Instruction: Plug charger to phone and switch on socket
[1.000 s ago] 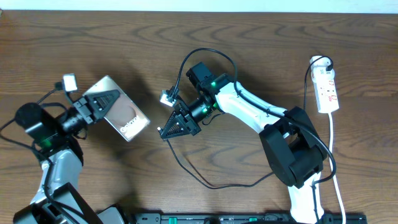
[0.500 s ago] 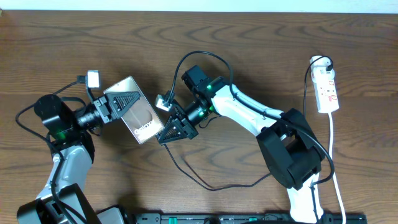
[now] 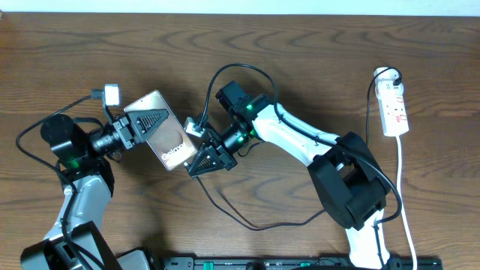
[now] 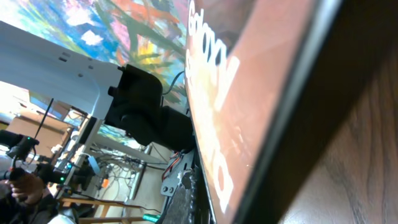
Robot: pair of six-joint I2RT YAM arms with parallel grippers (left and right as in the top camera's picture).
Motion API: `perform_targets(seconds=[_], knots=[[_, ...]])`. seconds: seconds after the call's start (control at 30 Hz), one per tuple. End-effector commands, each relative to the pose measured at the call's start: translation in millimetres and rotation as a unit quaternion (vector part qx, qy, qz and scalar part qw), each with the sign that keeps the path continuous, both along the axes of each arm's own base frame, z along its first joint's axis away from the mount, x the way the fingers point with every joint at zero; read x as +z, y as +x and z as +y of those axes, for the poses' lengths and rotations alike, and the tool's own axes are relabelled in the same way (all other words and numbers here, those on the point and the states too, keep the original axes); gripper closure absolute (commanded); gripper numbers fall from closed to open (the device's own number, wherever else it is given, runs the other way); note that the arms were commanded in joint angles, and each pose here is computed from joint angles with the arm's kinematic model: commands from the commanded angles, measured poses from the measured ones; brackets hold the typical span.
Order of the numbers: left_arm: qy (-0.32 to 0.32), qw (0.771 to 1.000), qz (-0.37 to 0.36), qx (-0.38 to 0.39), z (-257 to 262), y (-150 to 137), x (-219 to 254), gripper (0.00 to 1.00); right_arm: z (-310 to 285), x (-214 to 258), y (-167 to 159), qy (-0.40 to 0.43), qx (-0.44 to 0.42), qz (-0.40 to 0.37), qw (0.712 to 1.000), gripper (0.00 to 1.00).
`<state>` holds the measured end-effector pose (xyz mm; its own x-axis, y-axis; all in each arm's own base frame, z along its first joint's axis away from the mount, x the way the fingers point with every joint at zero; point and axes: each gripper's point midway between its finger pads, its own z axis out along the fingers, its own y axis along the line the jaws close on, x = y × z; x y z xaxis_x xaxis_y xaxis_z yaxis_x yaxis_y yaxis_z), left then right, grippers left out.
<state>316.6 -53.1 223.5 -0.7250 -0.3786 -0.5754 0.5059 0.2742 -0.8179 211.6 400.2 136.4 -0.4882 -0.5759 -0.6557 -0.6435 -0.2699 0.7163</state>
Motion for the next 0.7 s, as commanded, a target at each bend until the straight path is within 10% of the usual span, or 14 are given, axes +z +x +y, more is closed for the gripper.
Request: perform_targets(seconds=[0.0, 0.67], knots=[[0.011, 1.000, -0.025, -0.002, 0, 3, 10, 0.93, 3, 4, -4, 0.021, 0.010, 0.000, 1.000, 0.97], [0.009, 0.999, -0.025, -0.046, -20, -6, 10, 0.93, 6, 14, -1, 0.047, 0.012, 0.007, 0.999, 0.99]])
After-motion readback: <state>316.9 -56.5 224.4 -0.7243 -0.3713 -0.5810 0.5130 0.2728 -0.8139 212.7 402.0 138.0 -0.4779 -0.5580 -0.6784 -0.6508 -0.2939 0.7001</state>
